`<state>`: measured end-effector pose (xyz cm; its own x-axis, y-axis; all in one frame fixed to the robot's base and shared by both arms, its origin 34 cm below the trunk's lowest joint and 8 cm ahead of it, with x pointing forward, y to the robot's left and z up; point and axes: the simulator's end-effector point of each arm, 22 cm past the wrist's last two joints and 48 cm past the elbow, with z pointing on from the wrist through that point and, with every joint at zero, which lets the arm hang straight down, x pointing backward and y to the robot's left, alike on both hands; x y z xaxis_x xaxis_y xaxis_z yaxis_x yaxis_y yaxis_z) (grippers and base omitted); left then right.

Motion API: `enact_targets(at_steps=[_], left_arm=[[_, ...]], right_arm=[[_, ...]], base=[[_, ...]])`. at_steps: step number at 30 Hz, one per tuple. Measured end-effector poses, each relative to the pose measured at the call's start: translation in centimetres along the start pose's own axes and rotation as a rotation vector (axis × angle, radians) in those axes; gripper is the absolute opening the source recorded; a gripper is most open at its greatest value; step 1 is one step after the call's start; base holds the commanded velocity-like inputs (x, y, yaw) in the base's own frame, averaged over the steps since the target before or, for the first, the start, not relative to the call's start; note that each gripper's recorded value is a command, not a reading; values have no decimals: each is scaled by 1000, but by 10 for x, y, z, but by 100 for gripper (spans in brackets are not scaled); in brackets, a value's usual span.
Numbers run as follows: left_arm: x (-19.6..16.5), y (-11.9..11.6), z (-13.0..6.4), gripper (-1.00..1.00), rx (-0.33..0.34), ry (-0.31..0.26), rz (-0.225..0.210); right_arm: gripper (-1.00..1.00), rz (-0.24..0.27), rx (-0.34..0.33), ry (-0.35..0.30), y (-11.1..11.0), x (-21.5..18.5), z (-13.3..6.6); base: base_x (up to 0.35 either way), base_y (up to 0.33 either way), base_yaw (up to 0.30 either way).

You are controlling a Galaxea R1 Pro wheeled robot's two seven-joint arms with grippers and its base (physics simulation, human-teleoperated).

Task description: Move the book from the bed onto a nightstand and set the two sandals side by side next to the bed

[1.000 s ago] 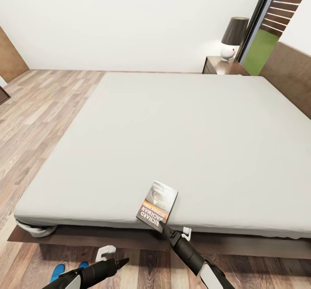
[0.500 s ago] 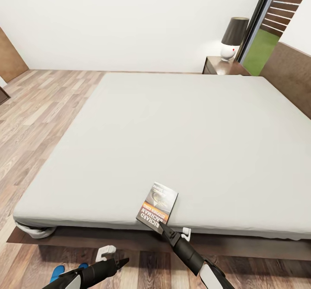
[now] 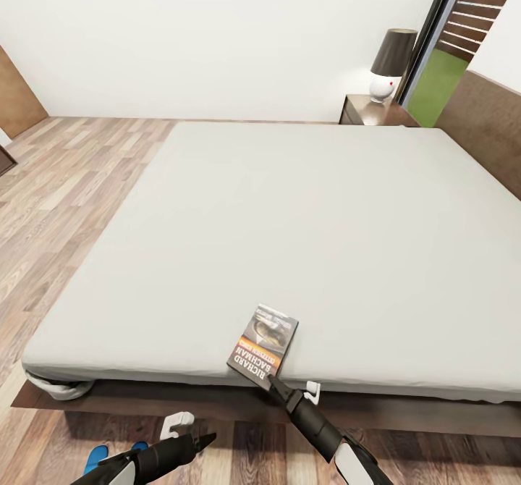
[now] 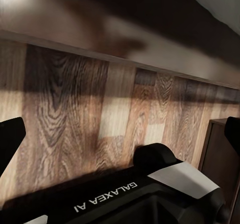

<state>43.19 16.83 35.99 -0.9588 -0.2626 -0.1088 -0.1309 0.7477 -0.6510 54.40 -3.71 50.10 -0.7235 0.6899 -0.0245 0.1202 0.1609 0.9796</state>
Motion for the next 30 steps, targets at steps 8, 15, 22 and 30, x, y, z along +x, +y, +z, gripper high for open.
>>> enact_targets(at_steps=[8, 15, 22, 30], left_arm=[[0, 0, 0, 100, 0, 0, 0], [0, 0, 0, 100, 0, 0, 0], [-2, -5, -6, 100, 0, -1, 0], [-5, -16, -16, 100, 1, 0, 0]], right_arm=[[-100, 3, 1, -1, 0, 0, 0], [-100, 2, 1, 0, 0, 0, 0], [-100, 4, 1, 0, 7, -1, -1], [-100, 5, 1, 1, 23, -2, -3]], base=[[0, 0, 0], [0, 0, 0], [0, 0, 0], [0, 0, 0]])
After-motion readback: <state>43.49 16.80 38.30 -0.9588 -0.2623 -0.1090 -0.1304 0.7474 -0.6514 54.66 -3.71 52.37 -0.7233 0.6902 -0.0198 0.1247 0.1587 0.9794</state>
